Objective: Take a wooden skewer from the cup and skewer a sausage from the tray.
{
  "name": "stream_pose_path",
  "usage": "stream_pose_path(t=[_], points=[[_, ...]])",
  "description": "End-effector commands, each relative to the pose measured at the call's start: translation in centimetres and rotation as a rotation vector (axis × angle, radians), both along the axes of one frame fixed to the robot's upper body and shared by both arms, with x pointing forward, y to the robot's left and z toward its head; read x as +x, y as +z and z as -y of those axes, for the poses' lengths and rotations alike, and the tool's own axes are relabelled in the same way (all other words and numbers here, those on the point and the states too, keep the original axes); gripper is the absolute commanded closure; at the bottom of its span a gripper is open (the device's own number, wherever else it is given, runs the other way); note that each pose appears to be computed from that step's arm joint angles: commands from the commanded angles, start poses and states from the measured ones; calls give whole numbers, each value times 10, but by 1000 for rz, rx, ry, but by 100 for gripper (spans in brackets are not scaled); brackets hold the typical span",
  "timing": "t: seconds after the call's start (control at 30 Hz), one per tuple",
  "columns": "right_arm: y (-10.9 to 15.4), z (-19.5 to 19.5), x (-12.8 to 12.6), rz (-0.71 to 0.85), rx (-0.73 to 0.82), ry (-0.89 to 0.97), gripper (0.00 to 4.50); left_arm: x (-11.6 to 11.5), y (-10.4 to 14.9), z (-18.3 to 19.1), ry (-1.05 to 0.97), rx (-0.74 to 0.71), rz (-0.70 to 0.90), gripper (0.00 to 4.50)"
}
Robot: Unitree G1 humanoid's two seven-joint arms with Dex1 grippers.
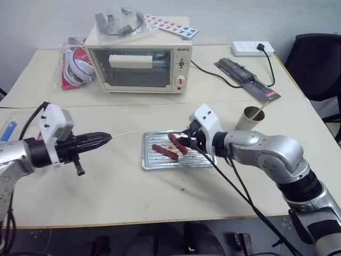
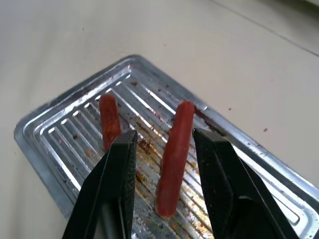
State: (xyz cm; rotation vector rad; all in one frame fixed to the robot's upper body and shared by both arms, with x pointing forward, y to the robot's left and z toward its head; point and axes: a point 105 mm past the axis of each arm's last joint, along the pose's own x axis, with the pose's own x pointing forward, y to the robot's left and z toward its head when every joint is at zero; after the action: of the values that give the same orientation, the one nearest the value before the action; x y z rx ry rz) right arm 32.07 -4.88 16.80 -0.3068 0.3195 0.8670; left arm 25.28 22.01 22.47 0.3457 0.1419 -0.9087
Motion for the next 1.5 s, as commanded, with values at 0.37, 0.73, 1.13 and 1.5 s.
stream_pose_path(t=[0.37,0.73,1.13,1.5], points=[[-15,-4,12,31,-29,-13,266,0,13,8,-17,0,61,450],[-27,-7,22,6,-4,-42,266,5,18,10,-13,-1,80,450],[-36,-7,20,-14,-15,-42,266,9,19,11,-7,-4,95,450],[-40,-4,21,-16,-12,-60,383,13,19,12,-10,-6,104,450]])
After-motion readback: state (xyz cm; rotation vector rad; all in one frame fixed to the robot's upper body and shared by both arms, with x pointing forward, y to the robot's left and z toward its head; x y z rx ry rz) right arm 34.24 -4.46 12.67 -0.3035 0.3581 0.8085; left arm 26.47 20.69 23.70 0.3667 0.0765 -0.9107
